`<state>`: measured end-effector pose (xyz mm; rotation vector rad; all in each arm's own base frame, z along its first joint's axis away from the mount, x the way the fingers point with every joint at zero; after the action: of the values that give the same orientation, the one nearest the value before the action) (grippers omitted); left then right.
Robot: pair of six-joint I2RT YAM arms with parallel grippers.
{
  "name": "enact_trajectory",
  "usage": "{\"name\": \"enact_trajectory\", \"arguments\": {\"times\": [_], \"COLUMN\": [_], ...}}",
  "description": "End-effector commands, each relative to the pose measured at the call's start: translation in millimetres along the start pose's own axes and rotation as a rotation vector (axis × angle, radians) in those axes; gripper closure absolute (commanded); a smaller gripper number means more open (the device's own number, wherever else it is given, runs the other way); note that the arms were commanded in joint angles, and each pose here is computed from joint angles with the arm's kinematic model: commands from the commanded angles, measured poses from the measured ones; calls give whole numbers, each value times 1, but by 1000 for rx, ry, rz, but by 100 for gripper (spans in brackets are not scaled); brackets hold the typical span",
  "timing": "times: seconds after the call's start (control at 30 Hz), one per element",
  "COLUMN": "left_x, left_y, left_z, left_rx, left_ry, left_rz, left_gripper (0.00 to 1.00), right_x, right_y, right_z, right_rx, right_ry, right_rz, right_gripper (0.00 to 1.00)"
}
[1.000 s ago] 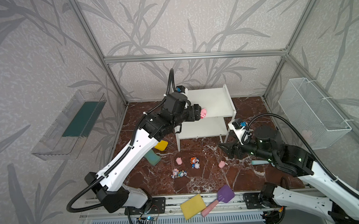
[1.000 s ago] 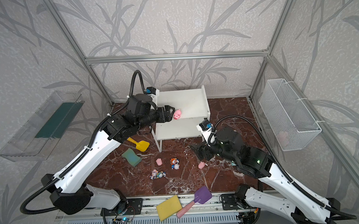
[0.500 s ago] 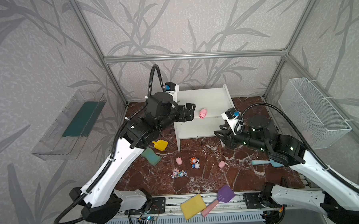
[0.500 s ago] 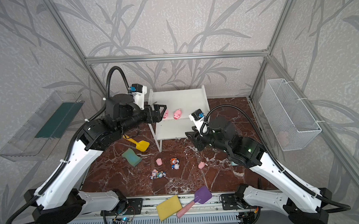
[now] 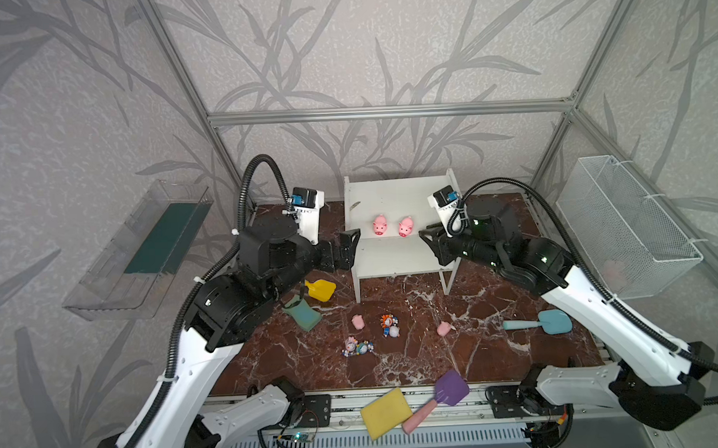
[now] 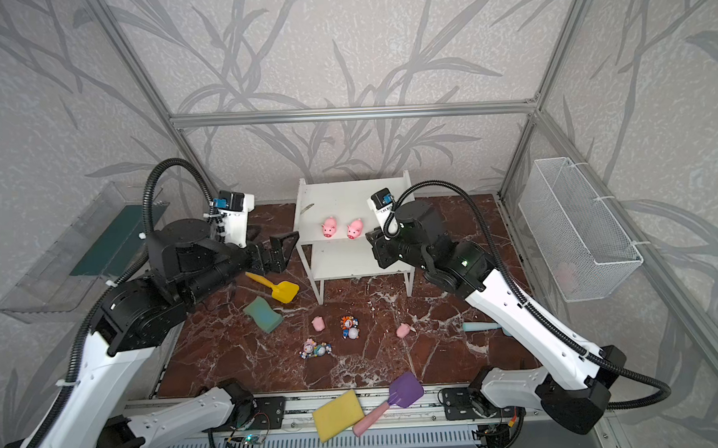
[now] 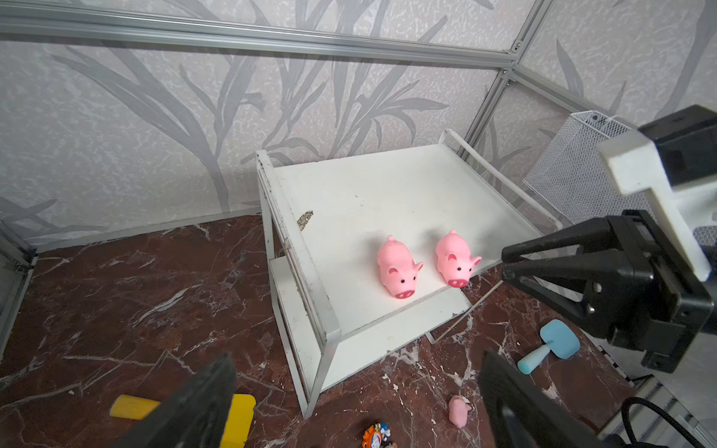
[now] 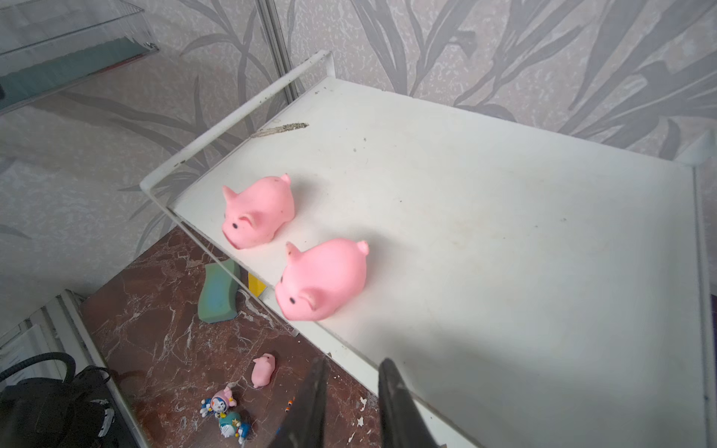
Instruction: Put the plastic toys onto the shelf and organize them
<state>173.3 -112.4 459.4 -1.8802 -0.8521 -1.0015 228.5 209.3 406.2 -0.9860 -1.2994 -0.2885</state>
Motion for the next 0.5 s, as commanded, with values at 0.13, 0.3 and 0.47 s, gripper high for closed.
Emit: {"name": "enact_trajectory", "arguments": {"times": [0.13, 0.3, 0.47], "left_x": [-10, -14, -21], "left_y": [-7, -6, -3], "left_z": [10, 13, 16], "left_rx": [15, 17, 22], "left_ry": [54, 58, 56], "left_rz": [-11, -13, 0], "left_gripper": [1, 1, 1], "right_x": [7, 11, 13], "right_y": [10, 19, 28], "right_z": [-4, -3, -2], "right_rx": [5, 22, 30], "right_ry": [10, 7, 9], "right_rz": [8, 13, 20], "right_gripper": [76, 76, 76]}}
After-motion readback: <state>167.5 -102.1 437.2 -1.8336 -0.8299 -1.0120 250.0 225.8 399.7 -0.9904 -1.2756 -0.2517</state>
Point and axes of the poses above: each gripper's point midway between its finger pads, its own y axis out along the fingers, its own z axis along the line the jaws close on, x = y × z, the point moved 9 cm from there along -y, back along the fingers, and after that the axes turned 11 degrees about -y, right-handed, at the moved point
